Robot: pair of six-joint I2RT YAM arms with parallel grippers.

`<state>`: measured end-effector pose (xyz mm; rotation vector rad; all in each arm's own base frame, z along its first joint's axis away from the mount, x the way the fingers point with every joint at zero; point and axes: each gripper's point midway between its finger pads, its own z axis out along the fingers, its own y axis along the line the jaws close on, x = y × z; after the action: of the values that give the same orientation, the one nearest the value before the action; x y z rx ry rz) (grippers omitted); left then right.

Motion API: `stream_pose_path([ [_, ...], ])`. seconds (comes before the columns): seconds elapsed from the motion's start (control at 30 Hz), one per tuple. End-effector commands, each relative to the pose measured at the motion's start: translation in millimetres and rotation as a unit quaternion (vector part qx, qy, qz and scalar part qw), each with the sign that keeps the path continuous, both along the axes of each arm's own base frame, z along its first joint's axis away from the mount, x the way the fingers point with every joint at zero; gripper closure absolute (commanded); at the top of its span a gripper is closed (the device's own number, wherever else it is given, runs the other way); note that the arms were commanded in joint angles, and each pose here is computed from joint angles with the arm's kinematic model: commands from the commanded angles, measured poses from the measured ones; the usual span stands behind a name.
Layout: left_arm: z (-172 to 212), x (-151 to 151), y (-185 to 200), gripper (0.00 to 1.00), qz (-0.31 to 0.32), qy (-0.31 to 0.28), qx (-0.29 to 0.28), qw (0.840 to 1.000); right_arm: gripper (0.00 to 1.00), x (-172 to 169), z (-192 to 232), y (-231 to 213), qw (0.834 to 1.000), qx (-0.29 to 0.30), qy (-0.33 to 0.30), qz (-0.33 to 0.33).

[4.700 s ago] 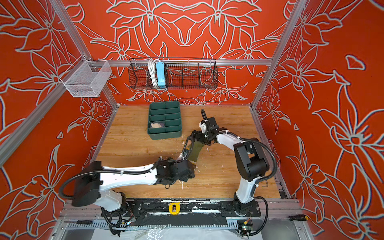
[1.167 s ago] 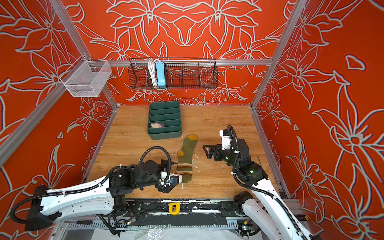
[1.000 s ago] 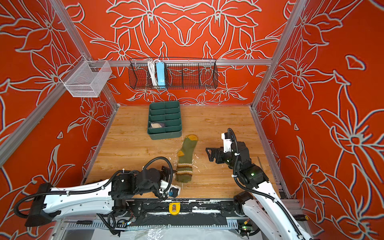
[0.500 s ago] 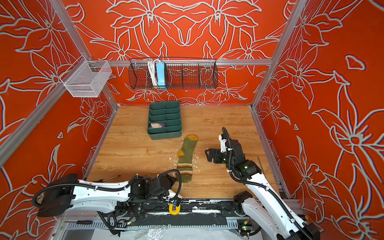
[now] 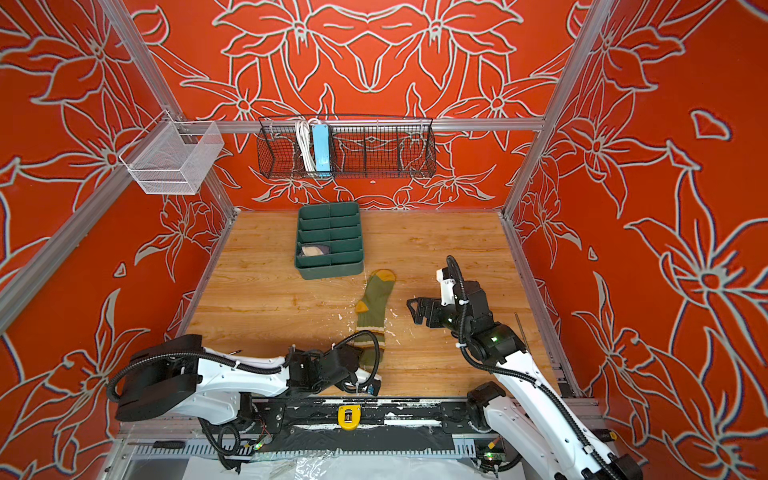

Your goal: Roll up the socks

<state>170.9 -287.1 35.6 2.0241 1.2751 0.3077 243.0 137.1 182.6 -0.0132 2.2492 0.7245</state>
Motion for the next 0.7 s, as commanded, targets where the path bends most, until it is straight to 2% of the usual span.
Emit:
stream_pose_path([
  [0.0, -2.0, 5.4, -2.1, 0.59, 0.007, 0.001, -0.001, 1.000, 0.02, 0.0, 10.5, -0.7, 1.000, 0.008, -0.008, -0.002],
  [0.27, -0.8, 10.4, -2.8, 0.72, 0.019, 0.003, 0.028, 0.999, 0.02, -3.3, 21.4, -3.2, 1.000, 0.001, -0.019, 0.001],
  [0.37, 4.8, 11.6, -5.9, 0.80, 0.036, 0.016, 0.028, 0.999, 0.02, -4.3, 25.0, -7.8, 1.000, -0.012, -0.020, -0.005],
  [0.43, 14.7, 11.8, -14.2, 0.84, 0.057, 0.038, 0.012, 0.998, 0.02, -3.7, 26.8, -15.1, 0.999, -0.027, -0.019, -0.021],
  [0.57, 32.5, 5.3, -34.1, 0.85, 0.089, 0.097, -0.040, 0.991, 0.02, -0.6, 38.4, -33.3, 0.996, -0.053, -0.028, -0.065],
  [0.67, 33.1, -4.5, -44.3, 0.85, 0.104, 0.151, -0.057, 0.981, 0.02, 0.4, 50.1, -39.7, 0.994, -0.058, -0.041, -0.081],
])
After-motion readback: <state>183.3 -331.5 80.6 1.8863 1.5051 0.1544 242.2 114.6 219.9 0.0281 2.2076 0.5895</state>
